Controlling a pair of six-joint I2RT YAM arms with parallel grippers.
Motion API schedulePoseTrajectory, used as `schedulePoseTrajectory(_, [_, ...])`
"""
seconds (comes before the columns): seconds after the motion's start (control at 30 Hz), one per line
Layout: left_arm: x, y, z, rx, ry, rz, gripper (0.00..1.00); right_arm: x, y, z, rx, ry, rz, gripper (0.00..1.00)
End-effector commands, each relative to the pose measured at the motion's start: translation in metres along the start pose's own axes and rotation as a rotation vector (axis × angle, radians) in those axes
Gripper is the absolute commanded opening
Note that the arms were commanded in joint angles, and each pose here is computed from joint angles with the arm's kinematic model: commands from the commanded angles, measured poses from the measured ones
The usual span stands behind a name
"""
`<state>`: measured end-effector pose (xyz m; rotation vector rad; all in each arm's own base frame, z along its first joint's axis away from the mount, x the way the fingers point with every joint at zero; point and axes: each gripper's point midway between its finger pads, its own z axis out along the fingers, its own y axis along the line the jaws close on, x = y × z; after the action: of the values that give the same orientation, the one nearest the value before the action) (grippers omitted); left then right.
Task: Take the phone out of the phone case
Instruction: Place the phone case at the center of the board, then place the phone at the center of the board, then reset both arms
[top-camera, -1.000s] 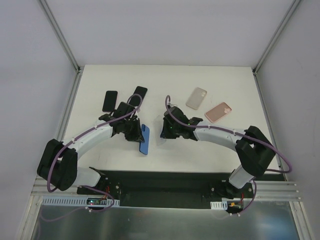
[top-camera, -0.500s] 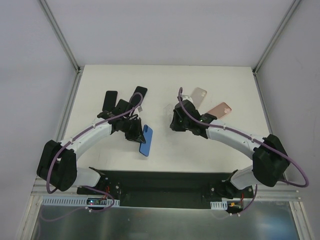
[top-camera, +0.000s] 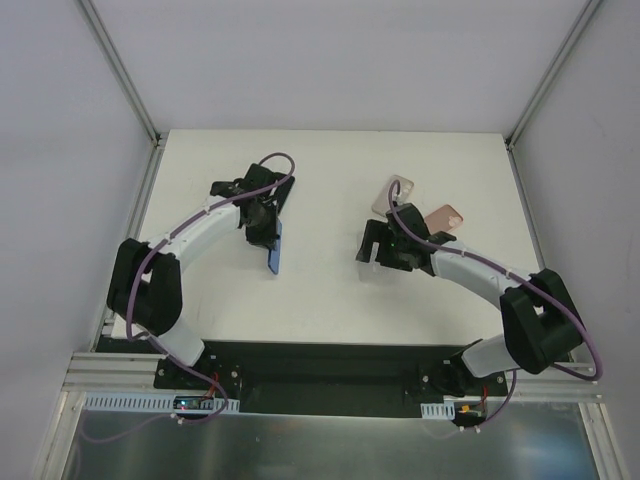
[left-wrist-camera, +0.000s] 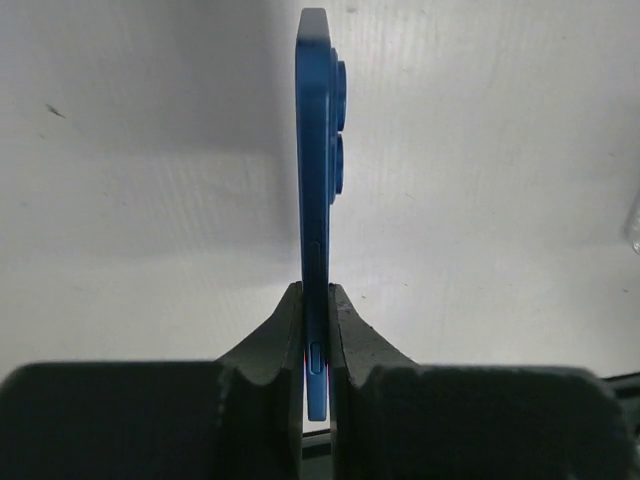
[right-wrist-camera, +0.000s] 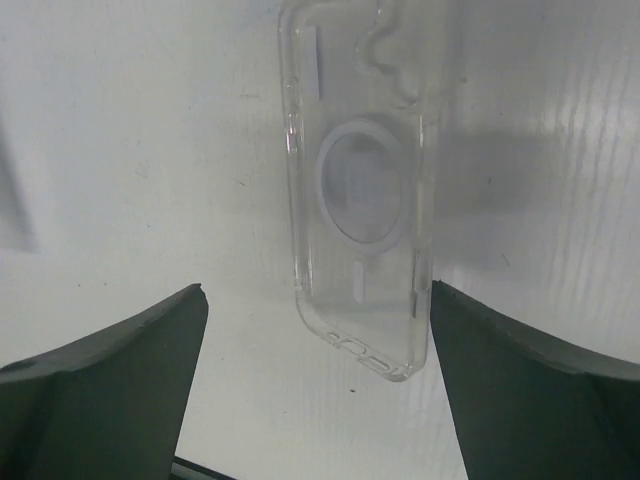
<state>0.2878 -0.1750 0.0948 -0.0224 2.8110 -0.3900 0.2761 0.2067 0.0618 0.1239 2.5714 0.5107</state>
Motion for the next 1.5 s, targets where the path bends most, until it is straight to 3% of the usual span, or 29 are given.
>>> schedulePoseTrajectory(0.0, [-0.016,0.028,-0.003,-0.189,-0.01,0.086,0.11,-0.015,-0.009,-0.01,0.05,-0.063,-0.011,0.96])
schedulePoseTrajectory(0.07, [-0.016,0.028,0.0,-0.2,0.008,0.098,0.31,-0.019,-0.02,-0.022,0.112,-0.081,-0.014,0.96])
schedulePoseTrajectory(0.17, [-0.013,0.014,0.0,-0.166,0.016,0.123,0.49,-0.032,-0.038,-0.042,0.201,-0.148,-0.018,0.96])
schedulePoseTrajectory(0.27, [-0.013,-0.006,-0.002,-0.111,0.016,0.135,0.56,-0.038,-0.045,-0.061,0.226,-0.186,-0.012,0.96])
schedulePoseTrajectory(0.5, [-0.026,-0.046,-0.035,0.05,-0.058,0.141,0.58,-0.05,-0.056,-0.097,0.276,-0.253,-0.007,0.96])
schedulePoseTrajectory(0.73, [-0.024,-0.056,-0.067,0.134,-0.115,0.122,0.59,-0.049,-0.064,-0.124,0.309,-0.279,0.01,0.96])
schedulePoseTrajectory(1.0, [0.006,-0.035,-0.09,0.187,-0.178,0.132,0.57,-0.033,-0.086,-0.139,0.398,-0.248,-0.012,0.96])
schedulePoseTrajectory(1.3, [0.052,0.0,-0.079,0.141,-0.153,0.075,0.57,-0.018,-0.103,-0.149,0.432,-0.253,-0.026,0.96])
schedulePoseTrajectory(1.47, [0.058,0.004,-0.077,0.137,-0.148,0.064,0.57,-0.013,-0.108,-0.15,0.442,-0.253,-0.025,0.96])
